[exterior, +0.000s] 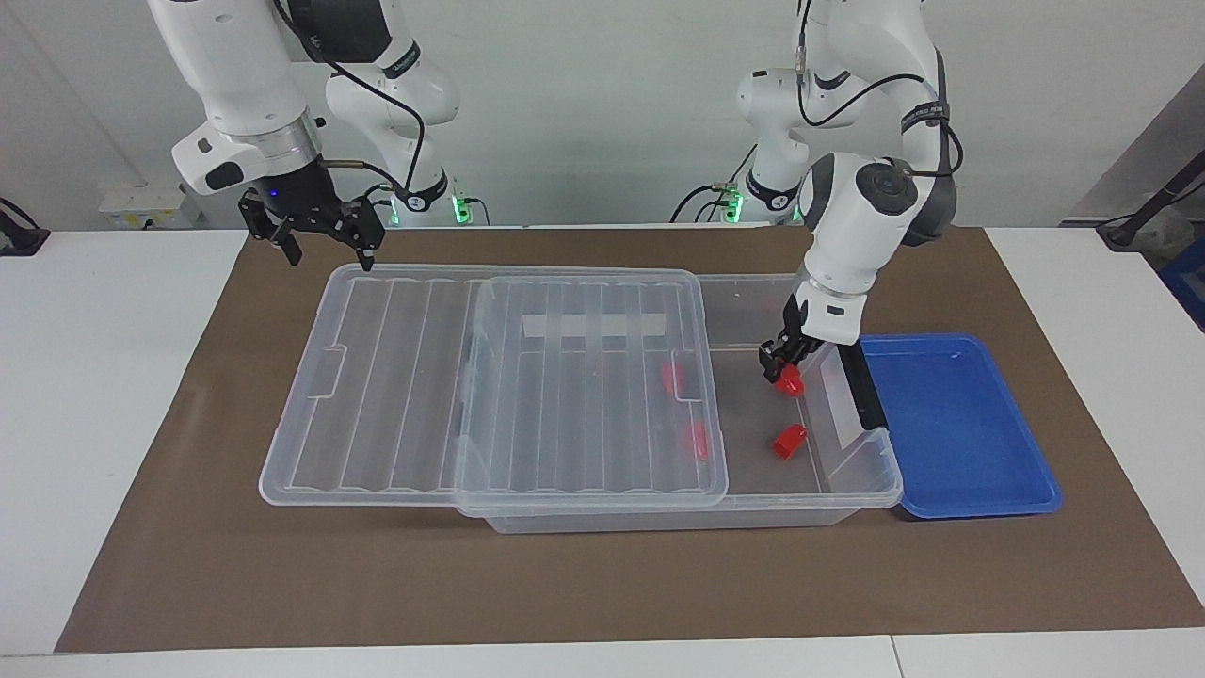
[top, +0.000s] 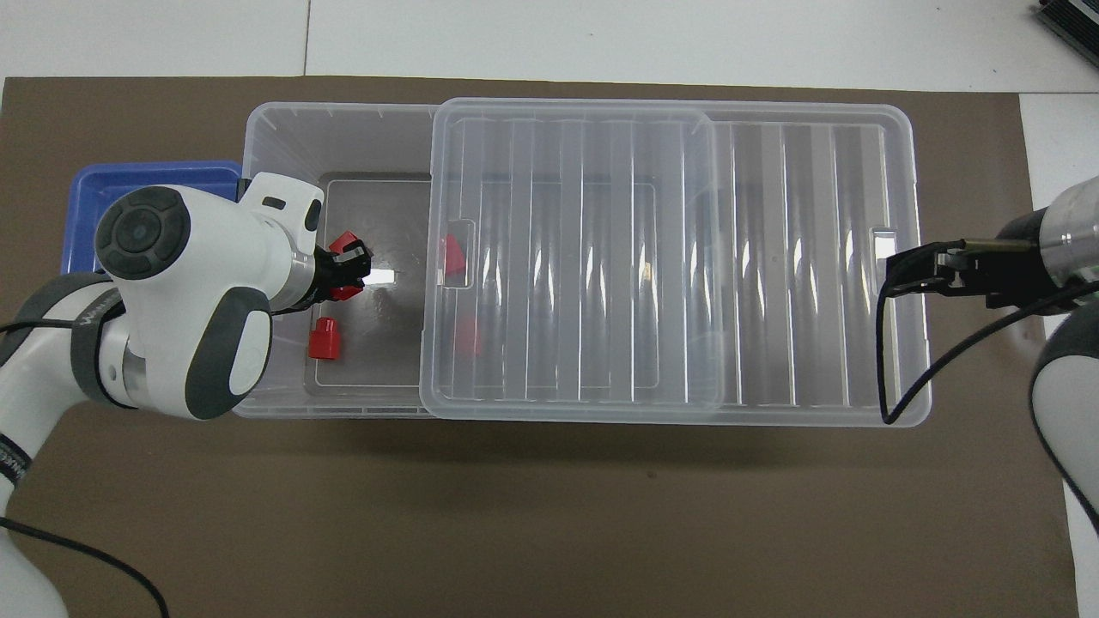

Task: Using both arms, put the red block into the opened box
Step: 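Carry the red block into the opened box with the left gripper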

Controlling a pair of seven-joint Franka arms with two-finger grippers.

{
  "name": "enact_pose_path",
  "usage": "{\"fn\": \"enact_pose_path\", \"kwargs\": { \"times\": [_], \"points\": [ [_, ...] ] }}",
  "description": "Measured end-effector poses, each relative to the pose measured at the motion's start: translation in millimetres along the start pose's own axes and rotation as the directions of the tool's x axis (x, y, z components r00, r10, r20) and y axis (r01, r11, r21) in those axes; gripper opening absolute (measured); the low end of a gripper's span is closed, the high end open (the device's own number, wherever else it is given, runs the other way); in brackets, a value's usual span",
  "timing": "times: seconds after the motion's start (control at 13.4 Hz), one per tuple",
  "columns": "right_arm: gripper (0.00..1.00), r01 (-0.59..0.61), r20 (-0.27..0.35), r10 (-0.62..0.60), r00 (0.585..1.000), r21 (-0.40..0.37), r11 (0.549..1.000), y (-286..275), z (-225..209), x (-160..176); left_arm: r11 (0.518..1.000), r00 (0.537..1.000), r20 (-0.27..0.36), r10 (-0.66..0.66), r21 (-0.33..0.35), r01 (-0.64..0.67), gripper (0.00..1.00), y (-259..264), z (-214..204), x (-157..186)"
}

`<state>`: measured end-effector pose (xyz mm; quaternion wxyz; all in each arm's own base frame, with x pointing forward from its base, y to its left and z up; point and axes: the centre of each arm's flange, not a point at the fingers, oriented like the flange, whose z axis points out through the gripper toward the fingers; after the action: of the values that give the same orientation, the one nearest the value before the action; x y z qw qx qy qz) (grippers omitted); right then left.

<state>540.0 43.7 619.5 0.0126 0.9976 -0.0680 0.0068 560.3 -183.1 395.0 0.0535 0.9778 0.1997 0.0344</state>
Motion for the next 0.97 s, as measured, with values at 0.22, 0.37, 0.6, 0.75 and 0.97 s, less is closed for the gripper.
{"fn": "enact_pose_path", "kwargs": {
  "times": [0.22, 0.37, 0.6, 0.75, 0.97],
  "points": [
    [1.0, -0.023, 0.005, 0.023, 1.0, 0.0, 1.0, 14, -3, -1, 0.999, 0.999, 0.005, 0.044, 0.026, -0.044, 0.34, 6, 41, -10],
    [1.0, -0.026, 0.009, 0.026, 1.0, -0.001, 1.0, 16, -1, 0, 0.998, 0.998, 0.016, 0.06, 0.029, -0.061, 0.34, 13, 62, -16],
    [1.0, -0.02, 0.01, 0.02, 1.0, 0.002, 1.0, 14, -1, -1, 0.997, 0.997, 0.011, 0.077, 0.018, -0.077, 0.34, 18, 84, -24],
    [1.0, -0.021, 0.013, 0.021, 1.0, 0.002, 1.0, 14, 0, -1, 0.997, 0.997, 0.002, 0.077, 0.011, -0.077, 0.34, 17, 87, -25],
    [1.0, -0.018, 0.018, 0.018, 1.0, 0.001, 1.0, 17, 2, -1, 0.997, 0.997, -0.003, 0.077, 0.009, -0.077, 0.34, 17, 87, -24]
  ]
}}
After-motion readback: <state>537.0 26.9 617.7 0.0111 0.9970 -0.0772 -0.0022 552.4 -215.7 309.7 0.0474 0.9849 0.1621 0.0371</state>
